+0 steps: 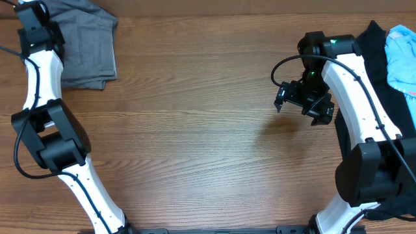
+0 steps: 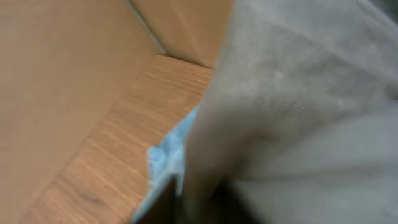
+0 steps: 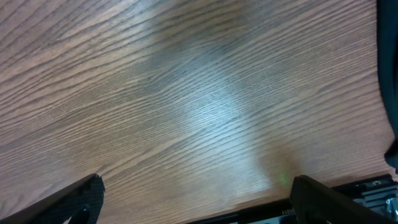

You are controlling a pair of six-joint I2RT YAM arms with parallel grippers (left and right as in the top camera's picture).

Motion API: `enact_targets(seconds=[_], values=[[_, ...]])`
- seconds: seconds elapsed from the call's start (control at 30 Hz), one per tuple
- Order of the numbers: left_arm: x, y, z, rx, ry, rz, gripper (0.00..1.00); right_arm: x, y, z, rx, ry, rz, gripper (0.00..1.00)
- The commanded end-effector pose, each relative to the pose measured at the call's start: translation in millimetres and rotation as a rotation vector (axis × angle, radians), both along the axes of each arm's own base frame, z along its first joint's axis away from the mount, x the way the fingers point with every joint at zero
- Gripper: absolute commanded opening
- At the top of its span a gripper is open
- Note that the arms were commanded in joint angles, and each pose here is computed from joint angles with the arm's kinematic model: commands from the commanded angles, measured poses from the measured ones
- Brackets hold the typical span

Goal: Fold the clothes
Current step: 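Open the left gripper to release the shorts and lift it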

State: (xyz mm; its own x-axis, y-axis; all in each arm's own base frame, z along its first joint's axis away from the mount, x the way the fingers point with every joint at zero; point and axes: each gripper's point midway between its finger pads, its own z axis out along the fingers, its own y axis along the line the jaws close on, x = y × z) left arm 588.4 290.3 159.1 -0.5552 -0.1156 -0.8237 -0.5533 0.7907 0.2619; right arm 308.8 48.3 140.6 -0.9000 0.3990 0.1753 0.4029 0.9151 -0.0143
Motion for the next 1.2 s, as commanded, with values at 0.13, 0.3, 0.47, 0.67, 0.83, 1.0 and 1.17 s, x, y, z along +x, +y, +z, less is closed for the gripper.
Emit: enact_targets(seconds=[0.13,0.3,0.47,0.67,0.83,1.0,1.17], values=[[-23,38,17,0.051,-0.013,0.154,1.00,-1,3,3,0.006,0.001,-0.008,1.00],[-17,24,20,0.031,-0.023,0.129,1.00,-3,3,4,0.005,0.010,-0.008,1.00],[8,-16,16,-0.117,-0.106,0.026,0.42,-2,3,3,0.005,0.004,-0.008,1.00],[17,-30,8,-0.207,-0.142,-0.012,0.04,-5,3,4,0.004,0.017,-0.007,1.00],[12,-19,1,-0.173,-0.101,-0.021,0.04,-11,-1,0,-0.015,0.042,-0.004,1.00],[5,-7,-18,-0.201,-0.063,-0.021,0.04,-15,-2,-4,-0.019,0.059,-0.005,1.00],[2,-10,-59,-0.227,0.028,-0.044,0.04,-16,-2,-6,-0.021,0.064,-0.008,1.00]])
